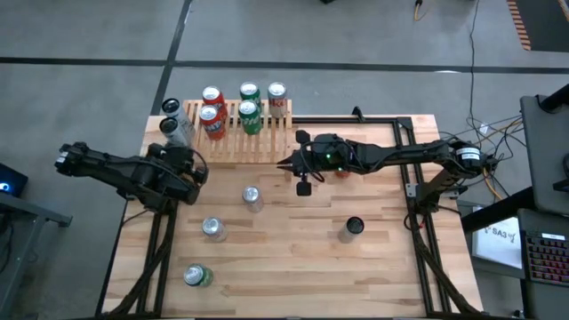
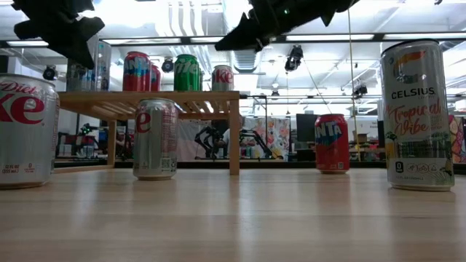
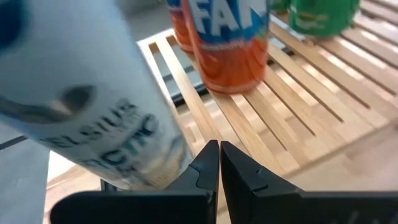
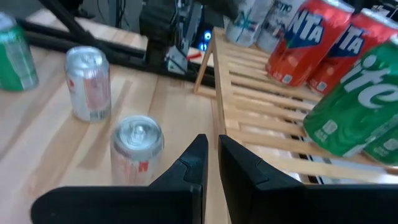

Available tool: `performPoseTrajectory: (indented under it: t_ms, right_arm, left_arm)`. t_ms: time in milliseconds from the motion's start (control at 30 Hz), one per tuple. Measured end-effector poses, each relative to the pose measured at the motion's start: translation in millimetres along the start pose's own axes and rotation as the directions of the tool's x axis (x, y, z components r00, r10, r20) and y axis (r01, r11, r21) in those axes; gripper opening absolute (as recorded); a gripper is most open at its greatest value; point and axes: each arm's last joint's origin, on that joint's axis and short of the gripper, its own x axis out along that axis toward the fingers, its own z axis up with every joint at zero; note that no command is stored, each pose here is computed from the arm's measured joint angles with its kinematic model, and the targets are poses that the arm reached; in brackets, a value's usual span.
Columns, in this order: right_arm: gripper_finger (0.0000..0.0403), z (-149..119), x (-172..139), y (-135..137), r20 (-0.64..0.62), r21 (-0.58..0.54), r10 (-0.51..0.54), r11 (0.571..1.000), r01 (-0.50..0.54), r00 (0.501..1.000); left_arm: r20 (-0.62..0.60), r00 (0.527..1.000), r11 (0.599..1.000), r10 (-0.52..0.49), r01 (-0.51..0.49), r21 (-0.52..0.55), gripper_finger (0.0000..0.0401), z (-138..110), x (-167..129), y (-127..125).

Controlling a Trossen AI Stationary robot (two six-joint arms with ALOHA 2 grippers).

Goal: Place canned beverage on shelf
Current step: Put the top white/blue soda can on the shelf aligned with the other white/blue soda can, then put the top red/silver soda can on the shelf aligned with the other red/silver soda can

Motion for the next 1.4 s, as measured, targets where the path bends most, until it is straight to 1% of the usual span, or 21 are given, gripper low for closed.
performPoseTrajectory:
  t_ms: [100,233,333,400,467,533,633,700,800,900,933,1033,1067,1100,1233,1300,1400]
  right_arm:
    - [0.0027,9,-1,0,0.024,0.023,0.000,1.000,0.000,1.000]
    - [0.0027,19,-2,6,0.051,0.036,0.015,0.999,-0.017,0.999]
    - [0.0027,28,-3,12,0.074,0.048,0.032,0.998,-0.036,0.997]
    - [0.0027,34,-4,16,0.087,0.062,0.044,0.997,-0.050,0.995]
    - [0.0027,40,-5,21,0.104,0.077,0.055,0.995,-0.063,0.993]
    - [0.0027,45,-6,26,0.117,0.091,0.068,0.993,-0.079,0.991]
    - [0.0027,49,-7,34,0.129,0.117,0.090,0.988,-0.106,0.987]
    - [0.0027,51,-8,40,0.133,0.135,0.105,0.983,-0.123,0.986]
    - [0.0027,53,-9,50,0.138,0.151,0.131,0.977,-0.152,0.982]
    - [0.0027,56,-10,60,0.143,0.173,0.152,0.969,-0.176,0.978]
    - [0.0027,56,-10,63,0.142,0.186,0.148,0.967,-0.173,0.979]
    - [0.0027,58,-12,71,0.132,0.202,0.107,0.970,-0.132,0.985]
    - [0.0027,58,-11,74,0.125,0.202,0.091,0.972,-0.116,0.988]
    - [0.0027,58,-9,77,0.122,0.202,0.068,0.975,-0.092,0.990]
    - [0.0027,54,-2,84,0.088,0.227,-0.030,0.974,0.009,0.996]
    - [0.0027,52,2,86,0.084,0.244,-0.037,0.970,0.015,0.996]
    - [0.0027,46,14,88,0.059,0.276,-0.041,0.961,0.024,0.997]
  left_arm:
    - [-0.031,0.999,0.999,-0.026,0.027,0.035,0.0000,-2,-1,-6]
    - [-0.042,0.993,0.990,-0.109,0.113,0.085,0.0000,-5,-6,-17]
    - [-0.023,0.978,0.967,-0.208,0.209,0.146,0.0000,-7,-13,-28]
    - [-0.006,0.955,0.935,-0.297,0.292,0.200,0.0000,-9,-21,-35]
    - [0.015,0.917,0.886,-0.399,0.381,0.263,0.0000,-10,-31,-44]
    - [0.042,0.866,0.822,-0.498,0.457,0.339,0.0000,-10,-43,-51]
    - [0.112,0.779,0.729,-0.616,0.511,0.456,0.0000,-10,-63,-59]
    - [0.151,0.724,0.672,-0.674,0.515,0.531,0.0000,-9,-75,-63]
    - [0.176,0.642,0.585,-0.746,0.505,0.635,0.0000,-8,-90,-65]
    - [0.193,0.582,0.523,-0.790,0.475,0.707,0.0000,-6,-101,-66]
    - [0.192,0.567,0.504,-0.801,0.468,0.726,0.0000,-5,-103,-67]
    - [0.150,0.509,0.419,-0.847,0.467,0.779,0.0000,-5,-105,-67]
    - [0.142,0.495,0.400,-0.857,0.466,0.789,0.0000,-5,-105,-66]
    - [0.147,0.488,0.398,-0.861,0.465,0.791,0.0000,-5,-105,-66]
    - [0.186,0.461,0.417,-0.868,0.472,0.776,0.0000,-8,-99,-61]
    - [0.198,0.449,0.423,-0.871,0.481,0.768,0.0000,-13,-94,-57]
    - [0.243,0.429,0.453,-0.870,0.501,0.737,0.0000,-17,-86,-48]
